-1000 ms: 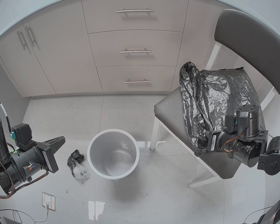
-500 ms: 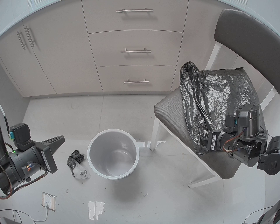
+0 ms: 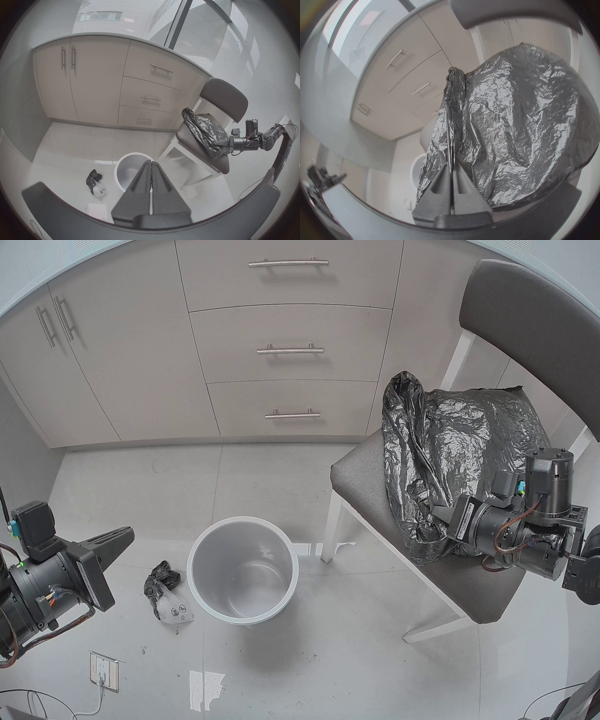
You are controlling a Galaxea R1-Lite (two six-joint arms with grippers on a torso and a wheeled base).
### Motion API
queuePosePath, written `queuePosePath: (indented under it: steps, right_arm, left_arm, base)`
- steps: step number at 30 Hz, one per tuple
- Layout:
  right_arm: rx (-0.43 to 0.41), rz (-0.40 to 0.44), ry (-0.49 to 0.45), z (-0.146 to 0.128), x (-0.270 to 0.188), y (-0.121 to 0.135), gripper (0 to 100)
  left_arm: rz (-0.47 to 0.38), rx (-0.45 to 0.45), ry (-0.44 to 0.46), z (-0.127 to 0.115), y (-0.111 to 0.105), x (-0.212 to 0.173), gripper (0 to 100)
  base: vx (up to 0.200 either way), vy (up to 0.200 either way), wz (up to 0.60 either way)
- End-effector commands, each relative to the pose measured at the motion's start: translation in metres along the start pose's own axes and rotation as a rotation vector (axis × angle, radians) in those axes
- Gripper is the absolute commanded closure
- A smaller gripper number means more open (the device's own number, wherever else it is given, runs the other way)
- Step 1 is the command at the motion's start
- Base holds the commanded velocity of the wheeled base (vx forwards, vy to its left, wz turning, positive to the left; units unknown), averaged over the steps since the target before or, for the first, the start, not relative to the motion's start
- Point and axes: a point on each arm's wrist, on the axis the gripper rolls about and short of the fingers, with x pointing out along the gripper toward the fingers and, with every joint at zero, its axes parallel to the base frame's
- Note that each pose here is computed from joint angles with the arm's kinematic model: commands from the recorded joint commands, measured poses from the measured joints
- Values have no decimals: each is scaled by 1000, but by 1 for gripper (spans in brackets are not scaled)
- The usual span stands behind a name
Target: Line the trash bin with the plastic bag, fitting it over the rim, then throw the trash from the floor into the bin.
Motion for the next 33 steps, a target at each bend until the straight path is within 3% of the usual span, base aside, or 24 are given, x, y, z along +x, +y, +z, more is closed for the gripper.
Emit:
queuePosePath:
  steps: [1, 3, 5, 8, 9, 10, 13, 18, 24, 29, 33]
  right_arm:
    - [132, 57, -11, 16, -9, -9, 100]
    - [184, 89, 3, 18, -10, -10, 100]
    - [304, 171, 54, 23, -15, -14, 100]
    - [419, 315, 153, 29, -28, -18, 100]
    - [421, 322, 156, 30, -29, -18, 100]
    - [438, 431, 233, 31, -39, -22, 100]
    - [393, 575, 307, 32, -57, -19, 100]
    - [249, 700, 309, 32, -75, -4, 100]
    - [220, 756, 330, 29, -81, 7, 100]
    - [190, 811, 294, 38, -93, 17, 100]
    - [178, 838, 290, 44, -100, 24, 100]
  left_arm:
    - [-36, -20, -2, 2, -1, -1, 100]
    - [-42, -20, 0, 2, -1, -1, 100]
    - [-67, -52, 7, 2, -2, 0, 100]
    - [-131, -142, 30, 3, -4, 1, 100]
    - [-136, -146, 32, 2, -4, 1, 100]
    - [-181, -203, 49, 3, -5, 2, 100]
    - [-255, -260, 90, 2, -7, 1, 100]
    - [-342, -261, 164, -4, -12, 8, 100]
    - [-329, -259, 228, -11, -15, 26, 100]
    - [-323, -258, 263, -13, -17, 41, 100]
    - [-381, -296, 273, -3, -23, 54, 100]
  base:
    - [0, 0, 0]
    - [0, 0, 0]
    - [0, 0, 0]
    - [0, 0, 0]
    - [0, 0, 0]
    - [0, 0, 0]
    - [0, 0, 0]
    - [0, 0, 0]
    - [0, 0, 0]
    - [0, 0, 0]
    - [0, 0, 0]
